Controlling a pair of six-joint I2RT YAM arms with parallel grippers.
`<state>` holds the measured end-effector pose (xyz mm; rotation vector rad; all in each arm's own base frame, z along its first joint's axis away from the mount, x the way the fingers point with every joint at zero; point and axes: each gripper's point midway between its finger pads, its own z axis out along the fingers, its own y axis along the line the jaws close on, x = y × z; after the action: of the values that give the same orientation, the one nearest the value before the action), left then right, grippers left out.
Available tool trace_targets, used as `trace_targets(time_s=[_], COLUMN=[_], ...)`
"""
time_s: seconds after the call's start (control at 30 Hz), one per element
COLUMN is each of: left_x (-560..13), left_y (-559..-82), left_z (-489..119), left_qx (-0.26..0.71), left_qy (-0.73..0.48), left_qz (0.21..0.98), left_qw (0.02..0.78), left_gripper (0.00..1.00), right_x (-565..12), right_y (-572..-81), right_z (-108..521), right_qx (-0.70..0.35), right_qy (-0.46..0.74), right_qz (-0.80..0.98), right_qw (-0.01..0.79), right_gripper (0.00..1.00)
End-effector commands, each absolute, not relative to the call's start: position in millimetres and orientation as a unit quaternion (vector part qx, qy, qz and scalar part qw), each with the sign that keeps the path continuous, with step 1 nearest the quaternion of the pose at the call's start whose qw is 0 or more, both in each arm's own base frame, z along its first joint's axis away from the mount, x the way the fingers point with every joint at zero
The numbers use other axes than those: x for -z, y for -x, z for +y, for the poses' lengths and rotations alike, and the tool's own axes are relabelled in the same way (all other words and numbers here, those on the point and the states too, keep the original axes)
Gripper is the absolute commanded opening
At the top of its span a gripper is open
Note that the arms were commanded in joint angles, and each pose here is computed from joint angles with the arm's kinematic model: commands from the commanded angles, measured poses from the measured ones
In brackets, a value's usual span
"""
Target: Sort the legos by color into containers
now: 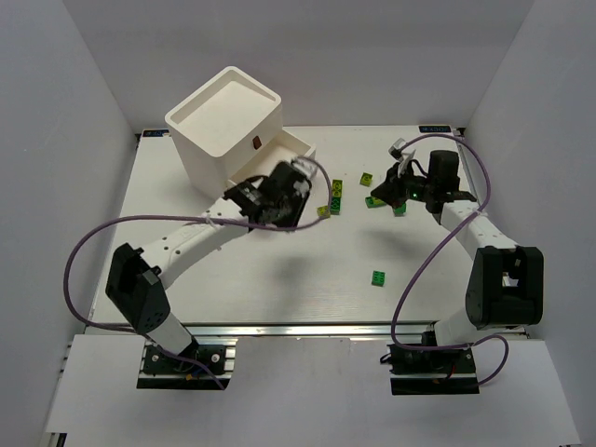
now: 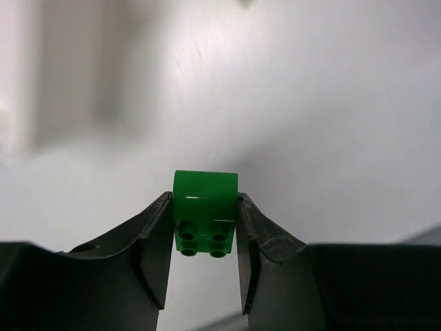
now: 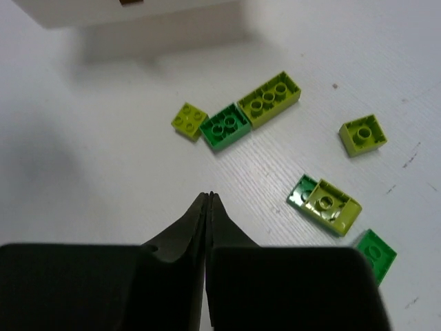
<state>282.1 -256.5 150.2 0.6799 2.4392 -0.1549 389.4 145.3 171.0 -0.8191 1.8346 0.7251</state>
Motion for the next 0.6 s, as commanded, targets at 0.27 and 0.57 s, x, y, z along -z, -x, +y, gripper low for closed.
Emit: trace_targets(time_s=[0.27, 0.57], left_x=[-258.5, -225.1], left_y=[-438.2, -484.5], left_z=[-216.5, -211.1], left_qx=[-0.022, -0.046], left_qy=[-0.139, -0.125], left_qz=[0.864, 0.873], left_qw=[0.484, 0.468], left_gripper=[0.08, 0.61], right_x=[-136.7, -123.6], right_y=[-345.0, -319.6], right_z=[141.3, 133.3], right_qx=[-0.271, -0.254], right_qy=[0.406, 0.478], right_qz=[0.766, 0.750], right_qw=[0.418, 0.381], right_gripper=[0.56, 0.89])
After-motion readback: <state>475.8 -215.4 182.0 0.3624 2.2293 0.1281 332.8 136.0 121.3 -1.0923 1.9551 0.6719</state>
